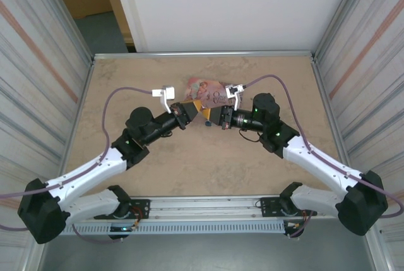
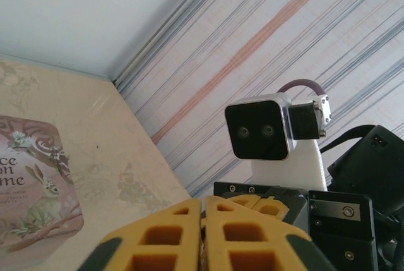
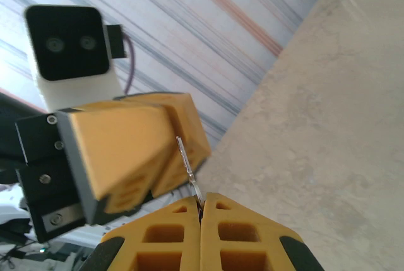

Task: Unlock a padlock with a key

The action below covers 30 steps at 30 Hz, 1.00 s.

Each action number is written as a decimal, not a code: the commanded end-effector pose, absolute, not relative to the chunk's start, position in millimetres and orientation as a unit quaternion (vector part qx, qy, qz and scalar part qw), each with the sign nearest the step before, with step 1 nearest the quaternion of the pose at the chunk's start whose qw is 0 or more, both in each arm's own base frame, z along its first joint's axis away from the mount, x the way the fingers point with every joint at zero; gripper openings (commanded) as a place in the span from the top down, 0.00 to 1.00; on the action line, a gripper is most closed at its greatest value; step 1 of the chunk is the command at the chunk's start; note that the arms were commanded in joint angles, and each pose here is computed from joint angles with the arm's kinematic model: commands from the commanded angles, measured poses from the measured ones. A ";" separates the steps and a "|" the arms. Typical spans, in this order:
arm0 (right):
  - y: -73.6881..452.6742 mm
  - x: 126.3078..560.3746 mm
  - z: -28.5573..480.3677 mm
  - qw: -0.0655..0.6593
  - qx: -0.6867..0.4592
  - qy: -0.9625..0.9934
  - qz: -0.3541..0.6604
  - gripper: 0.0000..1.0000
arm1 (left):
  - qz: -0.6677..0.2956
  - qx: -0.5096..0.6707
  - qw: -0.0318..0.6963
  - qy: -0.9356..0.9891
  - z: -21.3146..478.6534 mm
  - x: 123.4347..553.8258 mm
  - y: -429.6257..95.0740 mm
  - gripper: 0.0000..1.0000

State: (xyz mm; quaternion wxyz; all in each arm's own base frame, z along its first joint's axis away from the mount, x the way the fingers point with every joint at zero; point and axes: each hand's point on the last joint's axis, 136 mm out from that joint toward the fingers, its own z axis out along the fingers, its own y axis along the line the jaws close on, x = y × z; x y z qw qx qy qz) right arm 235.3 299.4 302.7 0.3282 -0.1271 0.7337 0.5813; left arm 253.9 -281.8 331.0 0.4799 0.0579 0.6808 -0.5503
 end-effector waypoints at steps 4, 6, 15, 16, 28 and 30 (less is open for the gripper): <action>280.2 241.0 286.4 0.339 -0.145 0.773 0.516 1.00 | -0.523 0.042 0.512 0.680 340.0 254.0 -255.8 0.51; 274.0 242.8 276.4 0.335 -0.155 0.788 0.493 1.00 | -0.505 0.049 0.519 0.688 335.4 251.3 -249.8 0.44; 251.3 264.2 230.2 0.298 -0.161 0.828 0.447 1.00 | -0.393 0.082 0.510 0.761 287.2 238.6 -220.3 0.34; 250.6 267.4 226.4 0.294 -0.161 0.830 0.446 1.00 | -0.384 0.084 0.505 0.768 280.2 237.3 -218.1 0.34; 240.1 333.8 172.3 0.233 -0.064 0.857 0.454 1.00 | -0.303 0.102 0.432 0.843 173.6 239.0 -213.4 0.29; 239.0 342.9 163.5 0.226 -0.056 0.862 0.451 1.00 | -0.302 0.106 0.425 0.846 164.7 240.4 -216.9 0.29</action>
